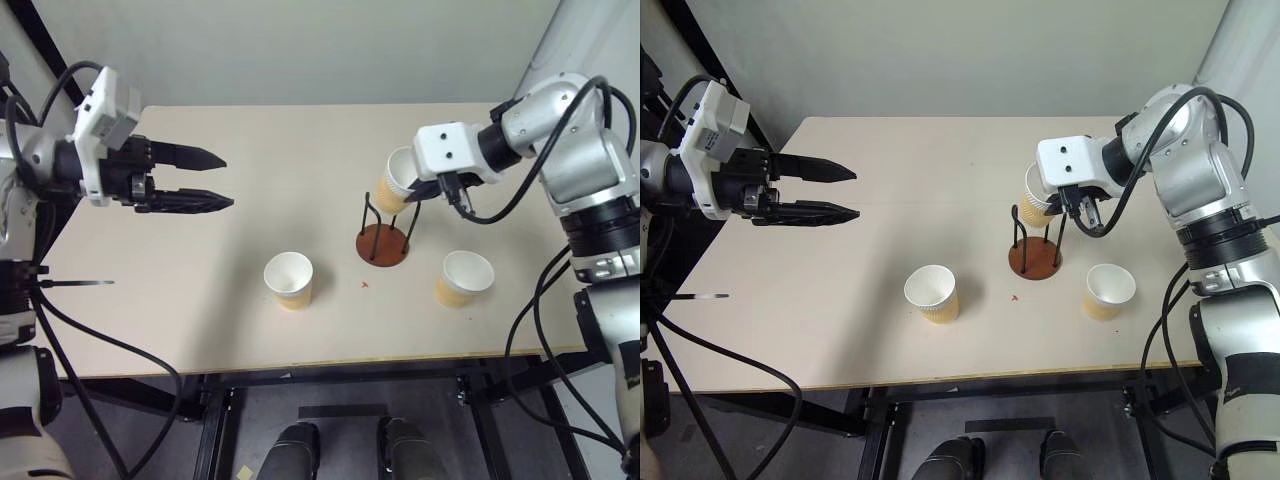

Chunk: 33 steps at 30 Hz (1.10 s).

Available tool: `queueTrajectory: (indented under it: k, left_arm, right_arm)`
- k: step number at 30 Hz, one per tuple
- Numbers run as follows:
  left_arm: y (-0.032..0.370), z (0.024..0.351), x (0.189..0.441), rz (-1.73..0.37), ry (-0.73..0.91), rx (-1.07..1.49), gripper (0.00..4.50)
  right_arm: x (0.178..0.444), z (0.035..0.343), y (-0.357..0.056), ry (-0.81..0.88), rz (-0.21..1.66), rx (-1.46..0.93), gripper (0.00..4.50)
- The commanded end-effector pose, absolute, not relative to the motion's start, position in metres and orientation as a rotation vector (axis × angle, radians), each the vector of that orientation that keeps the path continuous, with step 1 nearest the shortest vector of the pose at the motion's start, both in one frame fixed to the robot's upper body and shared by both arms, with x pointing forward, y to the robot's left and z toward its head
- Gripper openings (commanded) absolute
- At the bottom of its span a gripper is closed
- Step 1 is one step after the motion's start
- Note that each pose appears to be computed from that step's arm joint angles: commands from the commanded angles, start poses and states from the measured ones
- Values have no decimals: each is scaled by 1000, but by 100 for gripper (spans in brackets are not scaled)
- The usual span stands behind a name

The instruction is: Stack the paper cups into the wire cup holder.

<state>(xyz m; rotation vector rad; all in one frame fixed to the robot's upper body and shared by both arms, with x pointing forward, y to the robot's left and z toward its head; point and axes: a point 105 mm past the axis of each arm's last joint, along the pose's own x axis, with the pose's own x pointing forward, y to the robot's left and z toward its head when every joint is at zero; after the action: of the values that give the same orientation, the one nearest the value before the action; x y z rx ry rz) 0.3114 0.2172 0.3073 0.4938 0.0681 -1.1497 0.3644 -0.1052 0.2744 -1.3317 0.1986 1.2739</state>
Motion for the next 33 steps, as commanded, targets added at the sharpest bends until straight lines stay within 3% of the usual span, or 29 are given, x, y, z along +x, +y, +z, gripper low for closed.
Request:
queueTrajectory:
  k: [1,7,10,20,25,33]
  left_arm:
    - [215,317,308,-1151,22,522,344]
    - [213,316,310,-1158,18,516,344]
    - [211,314,311,-1166,18,511,344]
    - [204,313,315,-1194,7,501,344]
    - [193,310,308,-1262,14,490,344]
    - [167,305,294,-1394,17,522,344]
  right_arm:
    - [369,281,-97,156,1252,-1427,1]
    - [378,275,-86,135,1234,-1473,1]
    - [375,276,-82,128,1254,-1414,60]
    - [369,299,-89,88,1194,-1181,406]
    - [339,313,-111,116,1213,-1021,406]
    - [294,295,-147,291,1228,-958,406]
